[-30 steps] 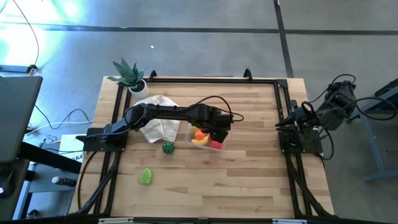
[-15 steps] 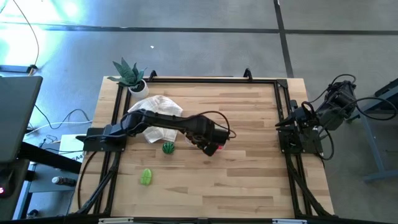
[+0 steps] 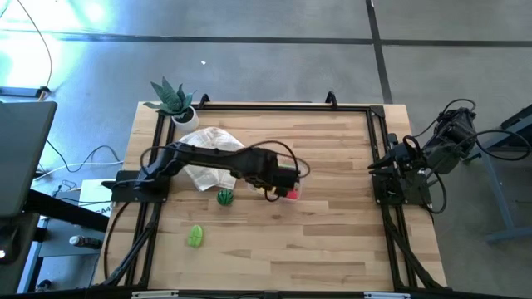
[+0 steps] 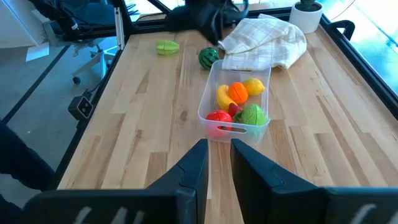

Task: Pick and placing Produce into tupperware
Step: Put the green watermelon into the transparent container

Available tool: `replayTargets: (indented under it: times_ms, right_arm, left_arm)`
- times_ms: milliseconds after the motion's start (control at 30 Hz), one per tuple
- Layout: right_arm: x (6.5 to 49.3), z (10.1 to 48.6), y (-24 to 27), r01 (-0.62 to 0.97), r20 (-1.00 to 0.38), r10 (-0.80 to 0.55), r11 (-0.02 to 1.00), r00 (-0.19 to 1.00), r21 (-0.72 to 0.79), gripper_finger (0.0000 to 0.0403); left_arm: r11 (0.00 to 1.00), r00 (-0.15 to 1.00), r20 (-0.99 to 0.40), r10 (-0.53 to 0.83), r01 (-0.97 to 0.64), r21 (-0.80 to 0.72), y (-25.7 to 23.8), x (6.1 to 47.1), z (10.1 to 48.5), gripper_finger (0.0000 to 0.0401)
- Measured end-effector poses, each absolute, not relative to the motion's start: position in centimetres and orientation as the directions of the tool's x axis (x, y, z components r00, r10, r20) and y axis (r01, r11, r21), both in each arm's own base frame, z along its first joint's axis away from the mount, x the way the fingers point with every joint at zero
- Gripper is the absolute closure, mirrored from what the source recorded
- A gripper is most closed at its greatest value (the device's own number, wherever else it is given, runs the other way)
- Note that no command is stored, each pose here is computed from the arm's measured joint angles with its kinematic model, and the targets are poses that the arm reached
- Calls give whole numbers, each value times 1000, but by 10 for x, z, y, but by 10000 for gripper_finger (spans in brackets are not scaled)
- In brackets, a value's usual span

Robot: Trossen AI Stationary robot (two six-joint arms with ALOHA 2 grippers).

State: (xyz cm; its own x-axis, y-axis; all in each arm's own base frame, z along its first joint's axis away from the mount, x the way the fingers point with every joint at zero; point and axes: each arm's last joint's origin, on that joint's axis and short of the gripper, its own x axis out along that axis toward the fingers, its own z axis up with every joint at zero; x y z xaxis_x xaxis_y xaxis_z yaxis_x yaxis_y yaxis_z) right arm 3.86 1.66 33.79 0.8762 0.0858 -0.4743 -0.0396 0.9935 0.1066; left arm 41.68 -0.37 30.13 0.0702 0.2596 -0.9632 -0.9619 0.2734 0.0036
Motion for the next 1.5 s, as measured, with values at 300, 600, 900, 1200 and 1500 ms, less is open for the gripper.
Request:
replayTargets:
  times_ms: [300, 600, 900, 1200, 1500]
  right_arm:
    - [39, 338, 17, -39, -474, 85, 994, 876, 107, 345]
    - [39, 338, 17, -39, -474, 86, 994, 876, 107, 345]
    - [39, 338, 17, -39, -474, 86, 994, 876, 107, 345]
    - [39, 338, 17, -39, -474, 85, 994, 876, 106, 345]
    - [39, 338, 17, -39, -475, 85, 994, 876, 106, 345]
  left_arm:
    - [-94, 41, -960, 276, -993, -70, 1, 390, 311, 309]
    - [-221, -41, -988, 146, -975, 8, 11, 335, 312, 309]
    - [-207, -116, -987, 111, -974, 91, 9, 284, 299, 309]
    - [-39, -90, -995, 32, -995, 89, 7, 286, 274, 309]
    - [-25, -25, -1000, 3, -999, 25, 6, 292, 257, 247]
